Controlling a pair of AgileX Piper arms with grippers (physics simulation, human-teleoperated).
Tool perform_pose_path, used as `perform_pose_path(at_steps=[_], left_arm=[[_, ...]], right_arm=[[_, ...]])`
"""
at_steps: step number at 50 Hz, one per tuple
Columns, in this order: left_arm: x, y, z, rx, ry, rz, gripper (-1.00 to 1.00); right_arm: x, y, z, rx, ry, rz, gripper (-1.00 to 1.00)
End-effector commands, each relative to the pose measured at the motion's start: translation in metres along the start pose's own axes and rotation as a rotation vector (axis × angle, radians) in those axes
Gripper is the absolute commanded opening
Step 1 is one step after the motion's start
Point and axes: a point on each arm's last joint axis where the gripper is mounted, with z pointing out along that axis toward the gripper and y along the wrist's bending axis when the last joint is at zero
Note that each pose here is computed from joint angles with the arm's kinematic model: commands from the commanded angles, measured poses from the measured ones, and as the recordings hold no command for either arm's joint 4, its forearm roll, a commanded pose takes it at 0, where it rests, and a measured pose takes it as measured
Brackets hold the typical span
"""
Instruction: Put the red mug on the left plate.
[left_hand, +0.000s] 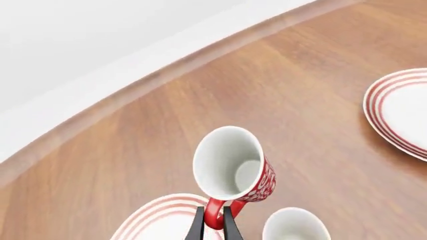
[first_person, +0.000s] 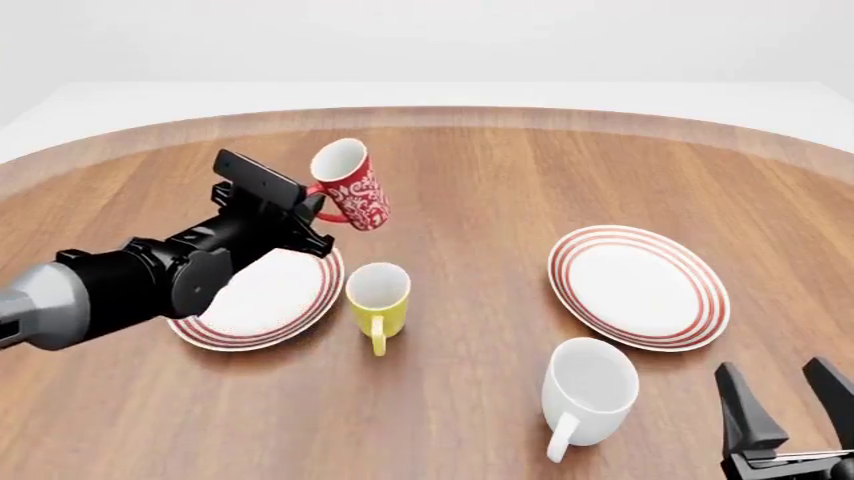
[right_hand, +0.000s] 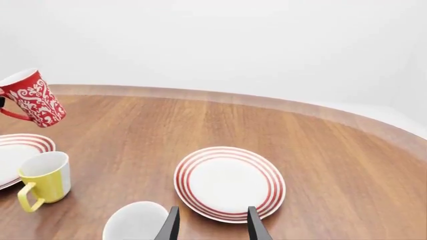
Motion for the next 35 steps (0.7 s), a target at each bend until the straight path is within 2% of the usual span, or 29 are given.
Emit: perform_pose_path(at_steps=[1, 12, 26, 35], left_arm=[[0.011, 0.008, -0.022, -0.034, -0.006, -0.039, -1.00], [0.027, 0.019, -0.033, -0.082, 0.011, -0.053, -1.00], [0.064, 0.035, -0.038, -0.154, 0.063, -0.100, -1.00], [0.080, 0.049, -0.033, -0.206, 0.091, -0.080, -1.00]], right_arm=[[0.000, 0.000, 0.000, 0.001, 0.003, 0.001, 1.00], [0.000, 0.000, 0.000, 0.002, 0.003, 0.002, 1.00], [0.000, 0.000, -0.001, 0.000, -0.002, 0.002, 1.00], [0.000, 0.000, -0.001, 0.000, -0.003, 0.001, 1.00]])
